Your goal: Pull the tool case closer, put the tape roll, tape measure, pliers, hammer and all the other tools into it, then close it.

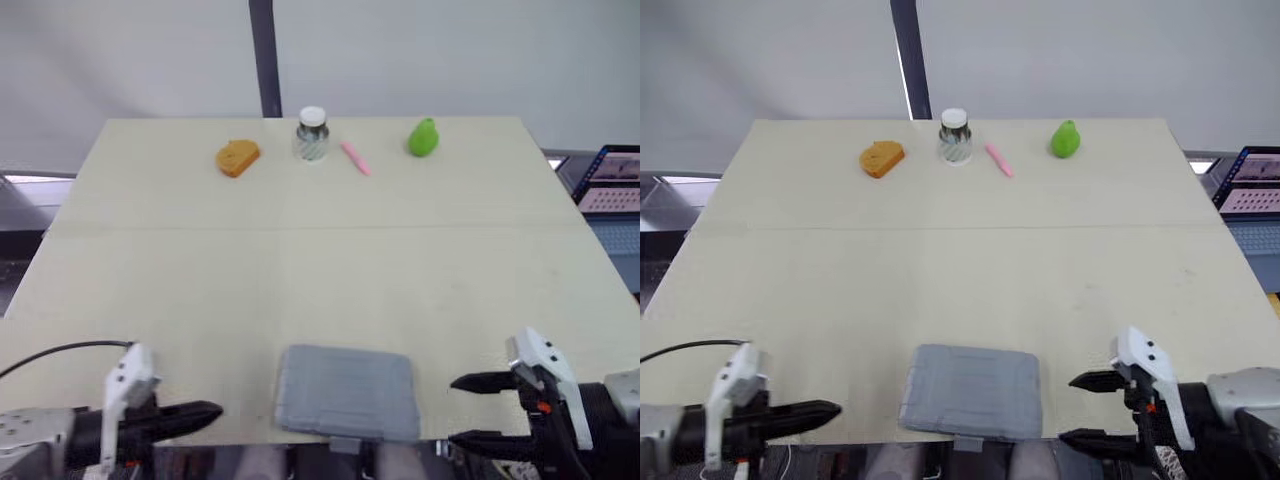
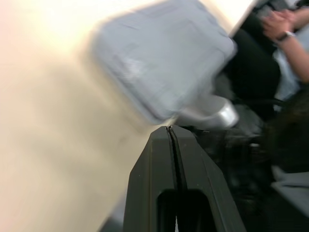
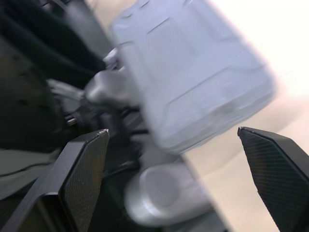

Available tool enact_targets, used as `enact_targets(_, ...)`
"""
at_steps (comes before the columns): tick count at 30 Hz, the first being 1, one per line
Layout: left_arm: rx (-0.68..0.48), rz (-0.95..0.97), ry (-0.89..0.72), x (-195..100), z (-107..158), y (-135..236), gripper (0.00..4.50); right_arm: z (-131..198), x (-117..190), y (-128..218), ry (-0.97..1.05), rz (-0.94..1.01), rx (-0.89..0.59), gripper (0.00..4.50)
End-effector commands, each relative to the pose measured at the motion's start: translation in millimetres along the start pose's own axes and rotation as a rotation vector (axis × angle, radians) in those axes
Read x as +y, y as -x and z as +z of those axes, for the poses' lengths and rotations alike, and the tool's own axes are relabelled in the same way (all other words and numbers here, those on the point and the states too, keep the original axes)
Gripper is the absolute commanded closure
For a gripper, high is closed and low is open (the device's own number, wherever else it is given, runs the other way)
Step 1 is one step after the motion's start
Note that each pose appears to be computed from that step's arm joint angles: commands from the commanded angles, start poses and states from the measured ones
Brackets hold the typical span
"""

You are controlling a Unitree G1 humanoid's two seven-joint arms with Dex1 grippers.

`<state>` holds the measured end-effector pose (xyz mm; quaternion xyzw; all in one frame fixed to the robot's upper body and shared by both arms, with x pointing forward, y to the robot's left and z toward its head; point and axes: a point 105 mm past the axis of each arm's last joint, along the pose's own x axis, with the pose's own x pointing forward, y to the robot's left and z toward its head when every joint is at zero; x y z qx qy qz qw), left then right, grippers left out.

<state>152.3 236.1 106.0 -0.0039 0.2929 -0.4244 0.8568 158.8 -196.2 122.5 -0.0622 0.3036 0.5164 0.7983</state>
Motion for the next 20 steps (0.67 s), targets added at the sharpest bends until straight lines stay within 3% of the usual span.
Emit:
enact_targets(1,-0.030,0.083,-0.116,23.8,0.6,15.9,4.44,-0.8,-17.9,10.7,0.097,-0.134,-0.060,0.00)
enact_targets(8,-0.103,0.204,-0.301,50.4,6.0,-1.5,4.44,-9.9,-45.3,17.2,0.255,-0.304,-0.108,0.00)
enact_targets(20,-0.169,0.223,-0.344,51.9,6.6,-24.9,4.44,-8.7,-54.5,17.0,0.281,-0.349,-0.175,0.00)
